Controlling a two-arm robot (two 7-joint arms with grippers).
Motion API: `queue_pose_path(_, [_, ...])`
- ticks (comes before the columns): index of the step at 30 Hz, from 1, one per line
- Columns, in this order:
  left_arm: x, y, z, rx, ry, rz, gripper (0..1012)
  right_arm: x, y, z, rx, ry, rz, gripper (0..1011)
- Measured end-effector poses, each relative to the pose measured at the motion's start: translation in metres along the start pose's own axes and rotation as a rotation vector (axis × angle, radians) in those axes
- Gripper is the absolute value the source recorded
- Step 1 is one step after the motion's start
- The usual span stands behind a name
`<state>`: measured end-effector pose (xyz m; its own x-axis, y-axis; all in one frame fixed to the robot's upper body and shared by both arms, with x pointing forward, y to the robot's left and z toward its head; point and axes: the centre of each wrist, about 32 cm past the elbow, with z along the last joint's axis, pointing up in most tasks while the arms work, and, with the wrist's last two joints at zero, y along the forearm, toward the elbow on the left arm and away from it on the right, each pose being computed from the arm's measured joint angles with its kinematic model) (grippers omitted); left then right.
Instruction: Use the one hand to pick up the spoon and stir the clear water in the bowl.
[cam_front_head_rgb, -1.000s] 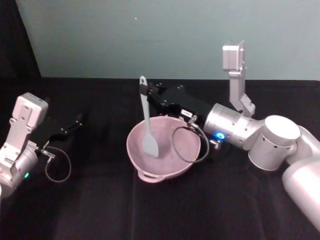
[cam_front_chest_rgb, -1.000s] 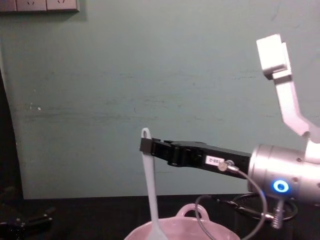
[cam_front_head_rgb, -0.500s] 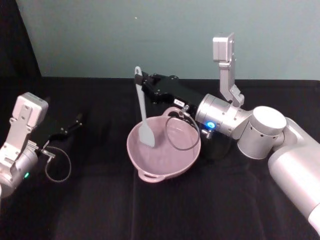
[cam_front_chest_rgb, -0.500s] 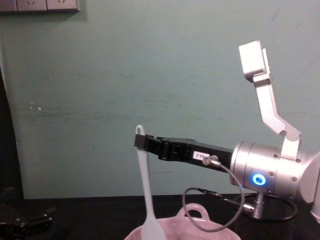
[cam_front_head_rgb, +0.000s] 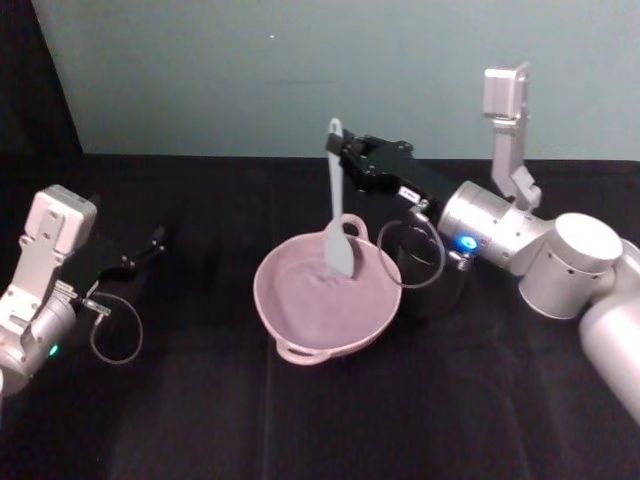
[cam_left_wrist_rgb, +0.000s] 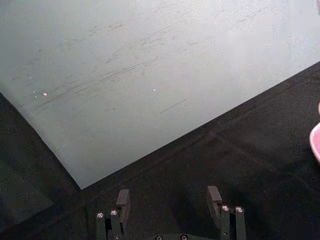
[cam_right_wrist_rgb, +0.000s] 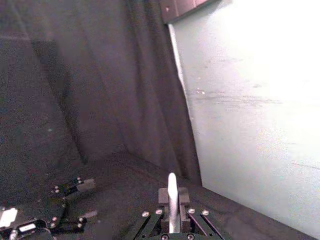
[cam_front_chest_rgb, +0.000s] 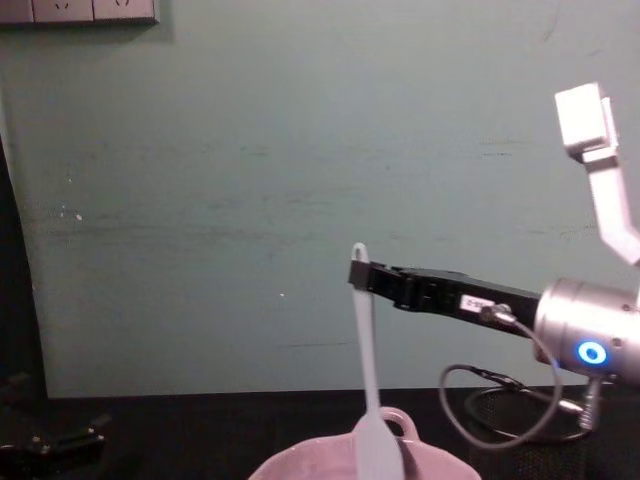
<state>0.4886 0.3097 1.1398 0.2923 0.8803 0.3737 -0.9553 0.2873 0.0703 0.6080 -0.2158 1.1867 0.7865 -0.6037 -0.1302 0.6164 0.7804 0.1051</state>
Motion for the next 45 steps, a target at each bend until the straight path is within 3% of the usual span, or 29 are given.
queue_pose_path(10, [0.0000, 0.0000, 0.0000, 0.000, 0.000, 0.000, 1011, -0.008, -0.024, 0.002, -0.032, 0.014, -0.023, 122])
queue_pose_path(18, [0.0000, 0.0000, 0.0000, 0.000, 0.000, 0.000, 1011, -0.026, -0.033, 0.001, -0.032, 0.031, 0.006, 122])
queue_pose_path(22, [0.0000, 0.0000, 0.0000, 0.000, 0.000, 0.000, 1011, -0.036, -0.028, -0.002, -0.031, 0.040, 0.037, 122])
queue_pose_path(30, [0.0000, 0.0000, 0.0000, 0.000, 0.000, 0.000, 1011, -0.046, -0.008, -0.009, -0.033, 0.054, 0.095, 122])
queue_pose_path(37, [0.0000, 0.0000, 0.0000, 0.000, 0.000, 0.000, 1011, -0.043, 0.013, -0.012, -0.024, 0.059, 0.120, 122])
queue_pose_path(45, [0.0000, 0.0000, 0.0000, 0.000, 0.000, 0.000, 1011, -0.032, 0.029, -0.010, -0.023, 0.047, 0.117, 122])
